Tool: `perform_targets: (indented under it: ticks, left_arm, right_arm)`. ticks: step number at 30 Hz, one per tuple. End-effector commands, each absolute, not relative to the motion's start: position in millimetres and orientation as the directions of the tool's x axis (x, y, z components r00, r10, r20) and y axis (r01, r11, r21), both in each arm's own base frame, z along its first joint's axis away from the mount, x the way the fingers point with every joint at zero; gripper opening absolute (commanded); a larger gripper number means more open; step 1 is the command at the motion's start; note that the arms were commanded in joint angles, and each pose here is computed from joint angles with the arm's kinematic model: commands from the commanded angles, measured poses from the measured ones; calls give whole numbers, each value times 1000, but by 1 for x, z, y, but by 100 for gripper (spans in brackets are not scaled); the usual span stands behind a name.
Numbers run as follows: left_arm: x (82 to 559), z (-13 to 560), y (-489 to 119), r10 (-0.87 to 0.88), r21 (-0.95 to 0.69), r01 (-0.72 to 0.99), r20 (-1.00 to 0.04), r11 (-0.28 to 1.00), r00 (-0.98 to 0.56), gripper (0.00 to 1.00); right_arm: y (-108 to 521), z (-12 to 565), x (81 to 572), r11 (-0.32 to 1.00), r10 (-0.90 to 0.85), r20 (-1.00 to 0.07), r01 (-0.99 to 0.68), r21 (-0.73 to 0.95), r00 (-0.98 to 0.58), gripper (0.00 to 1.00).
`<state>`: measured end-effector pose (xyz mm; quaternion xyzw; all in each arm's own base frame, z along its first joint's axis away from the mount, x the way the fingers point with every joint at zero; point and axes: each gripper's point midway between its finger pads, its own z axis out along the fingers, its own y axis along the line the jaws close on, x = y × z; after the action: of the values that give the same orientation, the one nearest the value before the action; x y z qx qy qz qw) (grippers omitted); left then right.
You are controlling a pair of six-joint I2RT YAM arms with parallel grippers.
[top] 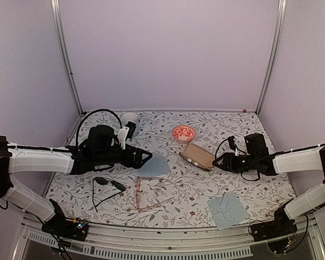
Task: Organize the sunglasses
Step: Place the sunglasses case at the center of the board, then move the glasses cleaning cloth to the center of the board.
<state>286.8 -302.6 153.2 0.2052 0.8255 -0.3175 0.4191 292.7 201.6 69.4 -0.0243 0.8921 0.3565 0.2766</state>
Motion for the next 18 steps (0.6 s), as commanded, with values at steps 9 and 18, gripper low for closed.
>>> perform_targets:
  ticks: [9, 18]
  left_arm:
    - [258, 140, -271, 81, -309, 544, -812, 780, -578, 96]
    - [268, 128, -286, 129, -266, 568, -819, 779, -560, 96]
  right_arm:
    - [233, 77, 254, 811, 19, -542, -304, 500, -840, 63]
    - [187, 54, 220, 939, 92, -401, -55, 339, -911, 65]
